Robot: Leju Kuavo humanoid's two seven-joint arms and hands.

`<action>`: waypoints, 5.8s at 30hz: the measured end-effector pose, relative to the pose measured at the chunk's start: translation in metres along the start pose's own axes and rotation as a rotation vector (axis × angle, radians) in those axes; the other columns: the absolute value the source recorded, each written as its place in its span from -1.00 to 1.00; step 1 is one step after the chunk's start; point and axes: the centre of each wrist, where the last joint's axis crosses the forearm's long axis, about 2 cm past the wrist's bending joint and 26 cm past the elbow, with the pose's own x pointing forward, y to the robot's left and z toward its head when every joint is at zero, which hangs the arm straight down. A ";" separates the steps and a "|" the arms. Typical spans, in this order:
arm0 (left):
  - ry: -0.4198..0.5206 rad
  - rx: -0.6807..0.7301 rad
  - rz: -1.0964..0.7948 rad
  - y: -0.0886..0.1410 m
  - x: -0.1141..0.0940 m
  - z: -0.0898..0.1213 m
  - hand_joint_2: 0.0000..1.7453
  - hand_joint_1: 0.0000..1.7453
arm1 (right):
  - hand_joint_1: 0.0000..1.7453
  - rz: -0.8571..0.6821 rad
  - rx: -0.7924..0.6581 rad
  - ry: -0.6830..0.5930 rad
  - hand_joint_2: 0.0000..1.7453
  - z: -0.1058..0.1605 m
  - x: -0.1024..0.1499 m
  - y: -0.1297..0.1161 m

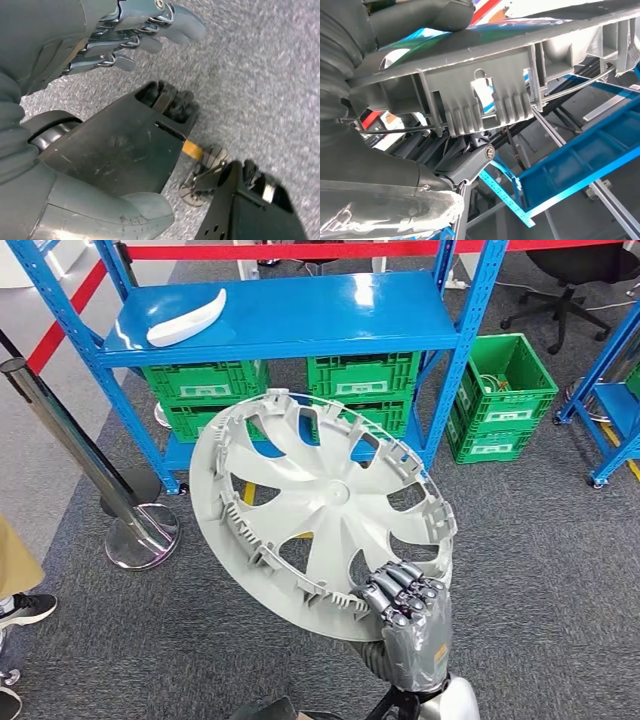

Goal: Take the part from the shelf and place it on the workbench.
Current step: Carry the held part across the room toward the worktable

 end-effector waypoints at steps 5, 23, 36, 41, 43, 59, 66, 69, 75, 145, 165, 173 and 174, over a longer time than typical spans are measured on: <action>-0.012 -0.010 -0.015 0.001 0.004 -0.001 1.00 -1.00 | 1.00 0.031 0.003 0.020 1.00 -0.001 0.001 -0.003; -0.227 0.067 0.204 0.034 0.060 -0.016 1.00 -1.00 | 1.00 0.011 0.000 0.003 1.00 -0.003 0.005 -0.004; -0.502 0.135 0.449 0.028 0.051 -0.013 1.00 -1.00 | 1.00 0.185 -0.024 0.200 1.00 -0.004 0.014 -0.029; -0.508 0.132 0.425 0.029 0.047 -0.013 1.00 -1.00 | 1.00 0.180 -0.043 0.189 1.00 -0.007 0.015 -0.033; -0.519 0.132 0.416 0.029 0.051 -0.013 1.00 -1.00 | 1.00 0.180 -0.049 0.184 1.00 -0.008 0.015 -0.034; -0.536 0.293 0.432 0.058 0.044 -0.014 1.00 -1.00 | 1.00 0.146 -0.085 0.159 1.00 -0.015 0.021 -0.039; -0.520 0.399 0.321 0.072 0.043 -0.014 1.00 -1.00 | 1.00 0.143 -0.091 0.111 1.00 -0.016 0.022 -0.041; -0.512 0.369 0.302 0.073 0.049 -0.015 1.00 -1.00 | 1.00 0.152 -0.092 0.102 1.00 -0.015 0.020 -0.044; -0.514 0.322 0.315 0.069 0.056 -0.016 1.00 -1.00 | 1.00 0.159 -0.093 0.110 1.00 -0.013 0.019 -0.047; -0.508 0.326 0.493 0.070 0.046 -0.015 1.00 -1.00 | 1.00 0.195 -0.056 0.227 1.00 0.009 0.021 -0.070; -0.392 0.319 0.639 0.076 0.028 -0.012 1.00 -1.00 | 1.00 0.324 -0.021 0.276 1.00 0.026 0.018 -0.101; -0.271 0.298 0.746 0.083 0.012 -0.009 1.00 -1.00 | 1.00 0.374 -0.019 0.301 1.00 0.030 0.013 -0.111; -0.260 0.298 0.751 0.084 0.011 -0.009 1.00 -1.00 | 1.00 0.379 -0.021 0.305 1.00 0.030 0.012 -0.112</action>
